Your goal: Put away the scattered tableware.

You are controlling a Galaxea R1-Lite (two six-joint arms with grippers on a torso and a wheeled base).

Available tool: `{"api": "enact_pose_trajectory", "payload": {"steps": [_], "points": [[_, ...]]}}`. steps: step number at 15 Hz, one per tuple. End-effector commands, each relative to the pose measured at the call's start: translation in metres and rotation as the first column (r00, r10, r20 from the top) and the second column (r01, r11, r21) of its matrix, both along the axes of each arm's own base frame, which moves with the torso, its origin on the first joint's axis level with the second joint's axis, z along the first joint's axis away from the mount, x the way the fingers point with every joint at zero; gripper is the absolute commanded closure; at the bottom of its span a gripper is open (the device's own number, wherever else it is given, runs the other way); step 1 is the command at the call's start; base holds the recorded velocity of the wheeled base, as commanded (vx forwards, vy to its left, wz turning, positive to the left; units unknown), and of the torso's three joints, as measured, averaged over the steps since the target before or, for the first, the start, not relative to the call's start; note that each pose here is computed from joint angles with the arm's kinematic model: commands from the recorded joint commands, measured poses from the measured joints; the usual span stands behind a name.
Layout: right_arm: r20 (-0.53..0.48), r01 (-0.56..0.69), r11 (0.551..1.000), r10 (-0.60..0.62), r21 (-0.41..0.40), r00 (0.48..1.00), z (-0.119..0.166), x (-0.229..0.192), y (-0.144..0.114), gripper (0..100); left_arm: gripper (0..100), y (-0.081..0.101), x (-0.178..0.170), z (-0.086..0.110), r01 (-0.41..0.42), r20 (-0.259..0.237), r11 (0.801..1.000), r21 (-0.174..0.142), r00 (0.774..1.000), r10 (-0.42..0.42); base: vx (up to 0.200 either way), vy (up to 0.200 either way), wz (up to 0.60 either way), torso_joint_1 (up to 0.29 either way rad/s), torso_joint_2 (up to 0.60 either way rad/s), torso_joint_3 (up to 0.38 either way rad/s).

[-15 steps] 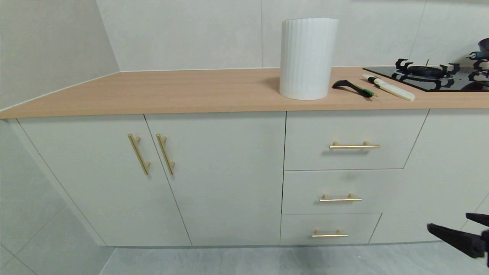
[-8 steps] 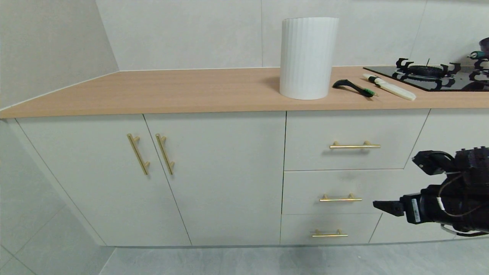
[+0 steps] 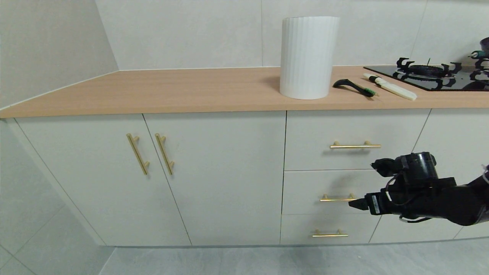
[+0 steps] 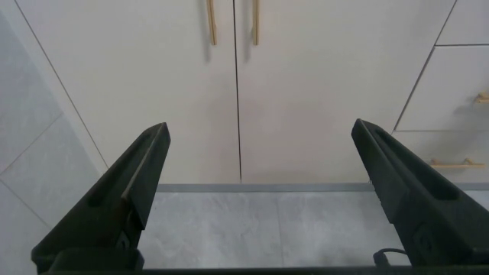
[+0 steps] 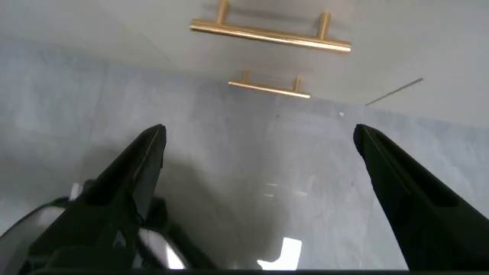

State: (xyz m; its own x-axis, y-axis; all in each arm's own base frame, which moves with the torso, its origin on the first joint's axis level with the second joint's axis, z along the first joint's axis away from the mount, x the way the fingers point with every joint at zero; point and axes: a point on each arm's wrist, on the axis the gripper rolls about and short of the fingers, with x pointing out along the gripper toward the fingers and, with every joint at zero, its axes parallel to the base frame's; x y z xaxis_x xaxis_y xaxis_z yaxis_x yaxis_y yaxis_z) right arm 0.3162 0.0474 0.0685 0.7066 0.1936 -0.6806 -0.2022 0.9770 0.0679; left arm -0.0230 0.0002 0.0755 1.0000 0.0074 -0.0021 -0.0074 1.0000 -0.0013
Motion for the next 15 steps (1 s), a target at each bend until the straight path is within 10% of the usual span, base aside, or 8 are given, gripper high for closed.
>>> {"api": "enact_pose_trajectory", "payload": {"steps": [1,7,15], "points": [[-0.049,0.01,1.0,-0.011,-0.013,0.999,-0.032,0.011,0.001,0,0,0.0,0.0,0.0,0.0,-0.001,1.0,0.0,1.0,0.0,0.0,0.0,0.0,0.0,0.0,0.0],[0.141,0.159,0.987,-0.158,0.008,0.977,-0.082,0.049,0.005,0,0,0.0,0.0,0.0,0.0,-0.001,1.0,0.0,1.0,0.0,0.0,0.0,0.0,0.0,0.0,0.0],[0.154,0.21,0.976,-0.218,0.061,0.964,-0.095,0.069,0.009,0,0,0.0,0.0,0.0,0.0,-0.001,1.0,0.0,1.0,0.0,0.0,0.0,0.0,0.0,0.0,0.0]]}}
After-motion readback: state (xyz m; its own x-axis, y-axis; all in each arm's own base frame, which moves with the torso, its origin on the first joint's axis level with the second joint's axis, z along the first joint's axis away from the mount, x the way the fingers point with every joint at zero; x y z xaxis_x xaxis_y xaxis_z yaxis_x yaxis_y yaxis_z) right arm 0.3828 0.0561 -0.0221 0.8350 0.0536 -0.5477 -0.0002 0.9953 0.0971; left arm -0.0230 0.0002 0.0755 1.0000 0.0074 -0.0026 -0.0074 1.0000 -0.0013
